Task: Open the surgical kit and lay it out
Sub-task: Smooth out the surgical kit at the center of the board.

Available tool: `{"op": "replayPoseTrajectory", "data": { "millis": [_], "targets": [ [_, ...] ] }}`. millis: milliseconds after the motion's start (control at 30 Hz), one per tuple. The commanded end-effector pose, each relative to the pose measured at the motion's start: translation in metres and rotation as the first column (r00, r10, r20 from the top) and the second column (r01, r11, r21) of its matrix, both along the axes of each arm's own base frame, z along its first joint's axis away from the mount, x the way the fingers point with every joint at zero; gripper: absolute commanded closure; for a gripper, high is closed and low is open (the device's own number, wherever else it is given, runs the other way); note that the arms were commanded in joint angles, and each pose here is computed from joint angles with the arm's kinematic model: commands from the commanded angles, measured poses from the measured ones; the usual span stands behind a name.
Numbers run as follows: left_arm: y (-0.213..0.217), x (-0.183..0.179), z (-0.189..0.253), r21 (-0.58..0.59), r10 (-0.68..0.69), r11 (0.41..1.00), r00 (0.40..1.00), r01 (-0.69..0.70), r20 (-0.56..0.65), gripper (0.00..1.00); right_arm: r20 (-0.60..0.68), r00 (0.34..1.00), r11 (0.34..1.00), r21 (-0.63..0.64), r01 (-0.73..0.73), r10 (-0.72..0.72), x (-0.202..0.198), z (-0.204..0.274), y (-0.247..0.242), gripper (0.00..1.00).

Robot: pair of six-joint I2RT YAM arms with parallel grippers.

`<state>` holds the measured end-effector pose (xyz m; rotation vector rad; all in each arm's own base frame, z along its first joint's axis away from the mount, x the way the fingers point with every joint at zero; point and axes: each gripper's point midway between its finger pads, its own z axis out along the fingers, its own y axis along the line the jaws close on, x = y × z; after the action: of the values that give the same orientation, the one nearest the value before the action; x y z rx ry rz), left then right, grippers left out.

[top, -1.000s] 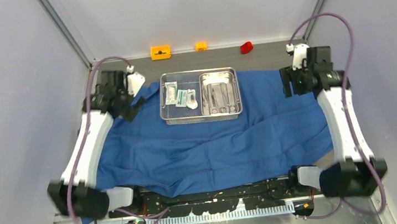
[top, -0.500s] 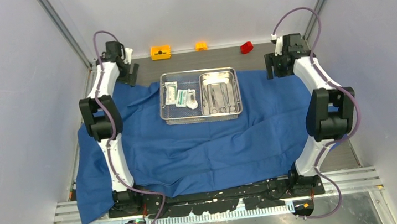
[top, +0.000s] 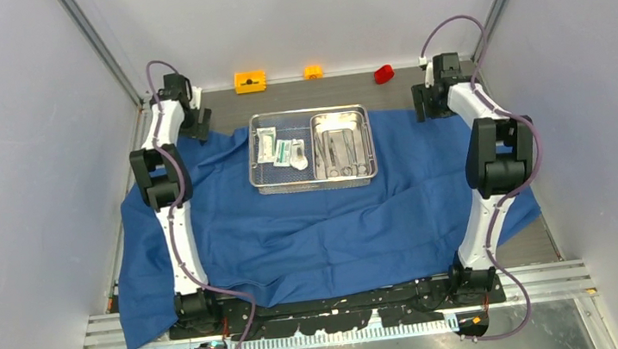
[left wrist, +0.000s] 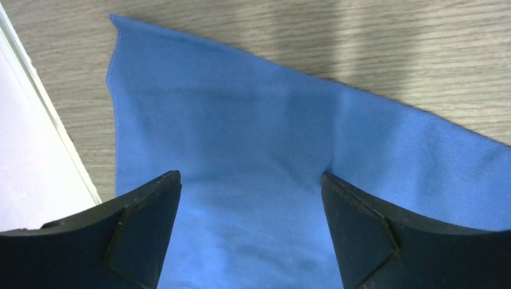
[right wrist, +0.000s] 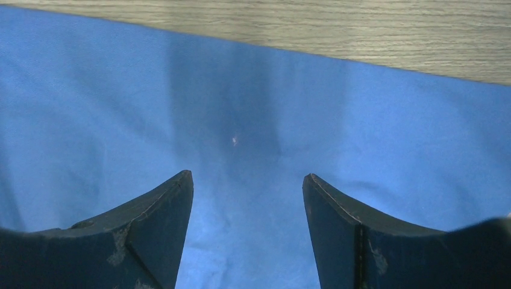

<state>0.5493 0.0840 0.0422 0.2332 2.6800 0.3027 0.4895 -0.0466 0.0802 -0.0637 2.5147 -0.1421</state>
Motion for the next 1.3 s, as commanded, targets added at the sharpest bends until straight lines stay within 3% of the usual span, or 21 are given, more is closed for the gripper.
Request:
{"op": "replayPoseTrajectory", "data": {
  "millis": [0, 700, 1267],
  "targets": [
    [0.019, 0.003, -0.011, 0.061, 0.015, 0.998, 1.0, -0.014, -0.02, 0.11, 0.034, 0.999, 0.998, -0.061, 0.016, -0.014, 0.019, 0.006, -0.012, 0.28],
    [0.119, -0.007, -0.023, 0.267, 0.148, 0.954, 0.989, -0.136, -0.024, 0.2, -0.065, 0.997, 0.99, -0.139, 0.031, -0.04, 0.044, -0.031, -0.03, 0.29],
    [0.128, 0.004, 0.013, 0.211, 0.193, 0.955, 0.978, -0.207, 0.085, 0.16, -0.073, 0.996, 0.989, -0.142, 0.03, -0.041, 0.073, -0.035, -0.032, 0.33]
  ]
}}
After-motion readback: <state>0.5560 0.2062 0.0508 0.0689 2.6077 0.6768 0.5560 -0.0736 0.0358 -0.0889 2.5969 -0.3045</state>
